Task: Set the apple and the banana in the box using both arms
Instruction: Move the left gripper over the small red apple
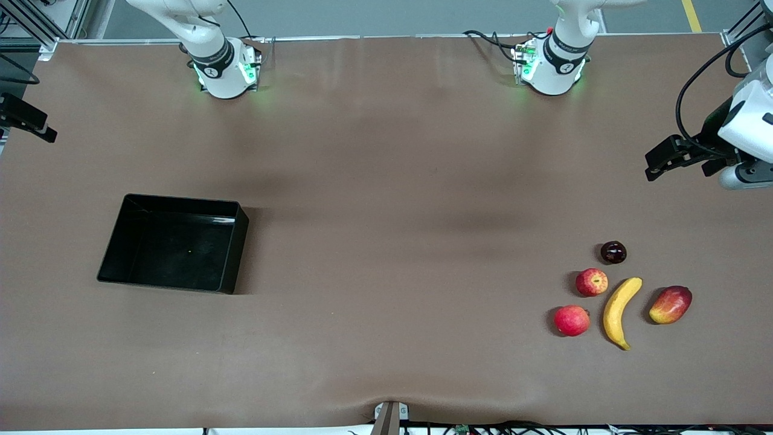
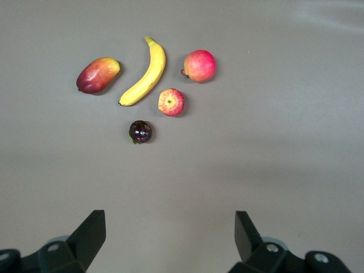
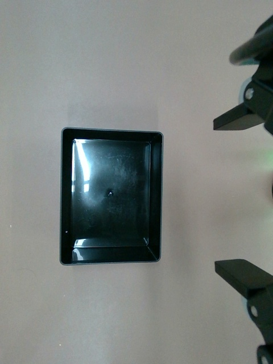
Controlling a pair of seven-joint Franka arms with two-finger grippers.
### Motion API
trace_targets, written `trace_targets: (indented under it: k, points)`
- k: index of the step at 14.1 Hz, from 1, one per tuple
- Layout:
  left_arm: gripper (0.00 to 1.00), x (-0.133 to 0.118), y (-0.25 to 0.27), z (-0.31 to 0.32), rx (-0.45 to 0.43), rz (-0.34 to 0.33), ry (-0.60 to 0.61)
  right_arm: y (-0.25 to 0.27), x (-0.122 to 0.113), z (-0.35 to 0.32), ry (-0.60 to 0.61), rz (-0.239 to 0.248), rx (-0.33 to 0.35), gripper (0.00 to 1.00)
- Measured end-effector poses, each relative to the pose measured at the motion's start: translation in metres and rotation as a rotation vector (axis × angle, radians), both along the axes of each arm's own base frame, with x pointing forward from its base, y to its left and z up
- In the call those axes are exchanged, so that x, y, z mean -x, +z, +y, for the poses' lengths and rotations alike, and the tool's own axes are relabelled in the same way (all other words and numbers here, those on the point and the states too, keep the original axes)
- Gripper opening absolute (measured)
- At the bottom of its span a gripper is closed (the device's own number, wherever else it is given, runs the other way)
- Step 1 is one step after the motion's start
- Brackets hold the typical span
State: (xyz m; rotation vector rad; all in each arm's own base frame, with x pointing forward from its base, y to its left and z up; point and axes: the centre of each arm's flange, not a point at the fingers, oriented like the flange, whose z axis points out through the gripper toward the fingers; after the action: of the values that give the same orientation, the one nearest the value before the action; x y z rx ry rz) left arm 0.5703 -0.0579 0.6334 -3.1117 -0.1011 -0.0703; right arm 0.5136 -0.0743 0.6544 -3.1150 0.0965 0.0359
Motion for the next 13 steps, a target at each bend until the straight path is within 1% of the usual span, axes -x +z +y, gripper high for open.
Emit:
trace_targets:
  k: [5,7,9,13]
  points:
    - [1.00,-0.001,-0.002,0.000,0.000,0.003,0.000,0.000,0.000,-0.001,-0.003,0.000,0.000,1.00]
    - [1.00,-0.007,-0.013,0.004,0.000,0.019,0.006,-0.002,0.000,-0.006,-0.012,0.004,-0.001,1.00]
    - [1.00,-0.025,-0.035,0.009,0.005,0.021,0.015,-0.004,-0.001,-0.007,-0.013,0.007,-0.002,1.00]
    - [1.00,-0.071,-0.098,0.011,0.018,0.003,0.017,-0.004,-0.001,-0.005,-0.010,0.007,-0.003,1.00]
